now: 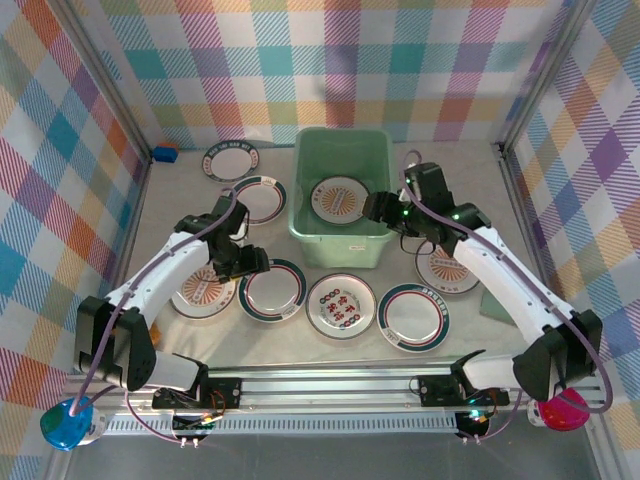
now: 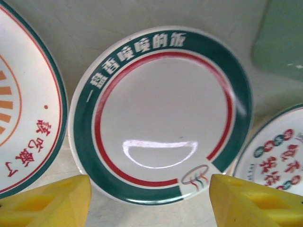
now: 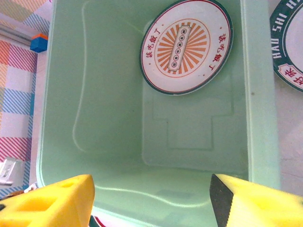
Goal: Place the plates into the plastic bin on the countertop
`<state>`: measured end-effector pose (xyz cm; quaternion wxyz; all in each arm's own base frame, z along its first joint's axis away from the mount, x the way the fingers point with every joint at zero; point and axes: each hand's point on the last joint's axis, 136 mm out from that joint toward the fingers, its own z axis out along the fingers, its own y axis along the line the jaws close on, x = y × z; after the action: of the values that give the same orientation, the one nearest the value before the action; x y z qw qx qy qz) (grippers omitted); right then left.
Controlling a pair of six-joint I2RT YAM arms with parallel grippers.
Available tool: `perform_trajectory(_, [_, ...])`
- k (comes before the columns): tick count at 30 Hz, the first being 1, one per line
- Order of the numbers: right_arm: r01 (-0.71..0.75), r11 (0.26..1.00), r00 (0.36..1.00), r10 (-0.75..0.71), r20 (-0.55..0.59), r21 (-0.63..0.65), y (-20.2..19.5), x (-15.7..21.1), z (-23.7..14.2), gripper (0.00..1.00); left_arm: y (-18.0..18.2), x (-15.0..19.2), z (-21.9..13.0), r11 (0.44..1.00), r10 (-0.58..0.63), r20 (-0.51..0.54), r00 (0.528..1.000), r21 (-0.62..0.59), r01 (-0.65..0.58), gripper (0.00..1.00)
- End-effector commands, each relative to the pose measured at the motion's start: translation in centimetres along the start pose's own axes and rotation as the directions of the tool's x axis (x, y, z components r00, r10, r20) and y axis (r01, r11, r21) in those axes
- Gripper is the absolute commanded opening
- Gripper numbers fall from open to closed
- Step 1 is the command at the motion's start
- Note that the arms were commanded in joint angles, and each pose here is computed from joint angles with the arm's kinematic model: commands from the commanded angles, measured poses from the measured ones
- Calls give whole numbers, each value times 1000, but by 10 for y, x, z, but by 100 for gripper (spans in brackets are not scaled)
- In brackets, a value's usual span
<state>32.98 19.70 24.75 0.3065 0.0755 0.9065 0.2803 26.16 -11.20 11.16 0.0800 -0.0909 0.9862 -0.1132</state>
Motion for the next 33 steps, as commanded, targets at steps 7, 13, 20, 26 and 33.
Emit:
perform_trajectory(7, [-16, 999, 1000, 16, -2, -41, 3, 7, 1, 62, 20, 27, 25, 994, -110, -79, 991, -3, 110, 67])
perform_trajectory(13, [-6, 999, 1000, 6, -4, -38, 3, 7, 1, 63, 29, 46, 37, 983, -183, -123, 975, -9, 184, 68])
perform_trajectory(20, [-20, 999, 1000, 19, -14, -46, 1, 11, 3, 62, 34, 57, 51, 973, -229, -141, 963, -8, 230, 69])
perform_trajectory(26, [-5, 999, 1000, 4, -16, -43, 3, 11, 0, 59, 28, 43, 63, 974, -225, -123, 967, 15, 228, 68])
perform_trajectory(33, [-15, 999, 1000, 15, -12, -31, -4, 14, -1, 57, 33, 43, 70, 976, -218, -130, 967, -15, 218, 67])
